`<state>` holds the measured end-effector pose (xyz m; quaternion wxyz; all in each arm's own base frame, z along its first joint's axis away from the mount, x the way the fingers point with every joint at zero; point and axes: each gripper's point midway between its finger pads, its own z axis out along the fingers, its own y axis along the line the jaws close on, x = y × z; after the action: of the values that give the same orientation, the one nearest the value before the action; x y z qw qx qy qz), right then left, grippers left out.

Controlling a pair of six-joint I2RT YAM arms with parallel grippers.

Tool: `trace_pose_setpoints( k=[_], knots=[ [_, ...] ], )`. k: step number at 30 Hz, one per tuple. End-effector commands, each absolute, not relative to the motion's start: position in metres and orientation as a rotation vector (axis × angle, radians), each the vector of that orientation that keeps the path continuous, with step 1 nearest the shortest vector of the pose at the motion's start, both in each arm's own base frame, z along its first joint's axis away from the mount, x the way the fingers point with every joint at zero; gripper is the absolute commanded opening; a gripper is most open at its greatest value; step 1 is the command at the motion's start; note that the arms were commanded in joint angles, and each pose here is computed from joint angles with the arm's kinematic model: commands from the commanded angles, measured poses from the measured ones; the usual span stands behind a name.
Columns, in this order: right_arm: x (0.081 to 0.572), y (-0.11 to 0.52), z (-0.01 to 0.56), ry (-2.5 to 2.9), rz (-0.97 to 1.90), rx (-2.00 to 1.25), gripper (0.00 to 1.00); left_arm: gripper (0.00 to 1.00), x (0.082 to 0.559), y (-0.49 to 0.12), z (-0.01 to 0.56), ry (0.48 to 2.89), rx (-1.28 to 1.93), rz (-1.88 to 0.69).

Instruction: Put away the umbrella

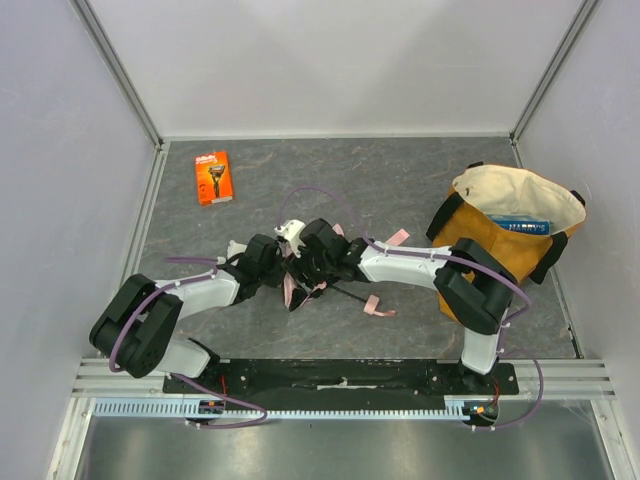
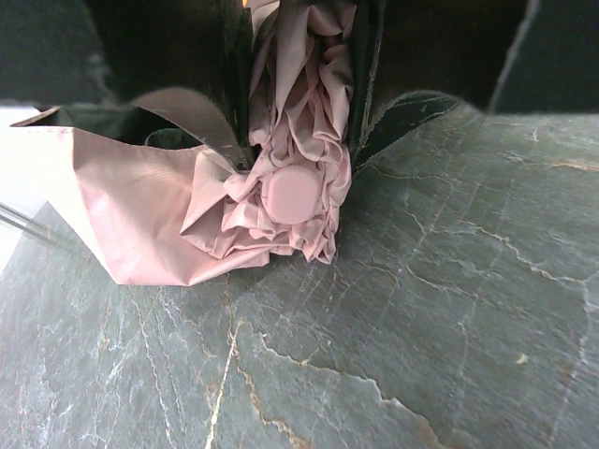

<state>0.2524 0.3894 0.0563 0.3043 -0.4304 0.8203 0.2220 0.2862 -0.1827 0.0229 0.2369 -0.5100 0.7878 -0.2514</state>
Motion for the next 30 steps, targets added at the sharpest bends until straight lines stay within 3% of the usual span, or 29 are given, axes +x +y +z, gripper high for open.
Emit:
trace_pose_setpoints(
  k=[1,9,15,22,26,30],
  knots=[
    [0.275,0.36,0.029,2.122,0.202,-1.193,0.69,0.02,0.238,-0.151,-0.027,2.349,-1.395,-0.371],
    [0.257,0.357,-0.017,2.118,0.144,-1.318,0.72,0.02,0.227,-0.158,-0.029,2.432,-1.456,-0.358],
    [0.225,0.365,-0.018,2.137,0.347,-1.335,0.73,0.02,0.228,-0.156,-0.03,2.43,-1.472,-0.368],
    [0.231,0.332,-0.038,2.161,0.158,-1.34,0.74,0.02,0.232,-0.152,-0.027,2.467,-1.42,-0.374],
    [0.233,0.33,-0.048,2.172,0.114,-1.351,0.72,0.02,0.229,-0.154,-0.032,2.56,-1.375,-0.359],
    [0.236,0.332,-0.062,2.209,0.085,-1.335,0.62,0.02,0.223,-0.147,-0.034,2.598,-1.367,-0.347]
  ],
)
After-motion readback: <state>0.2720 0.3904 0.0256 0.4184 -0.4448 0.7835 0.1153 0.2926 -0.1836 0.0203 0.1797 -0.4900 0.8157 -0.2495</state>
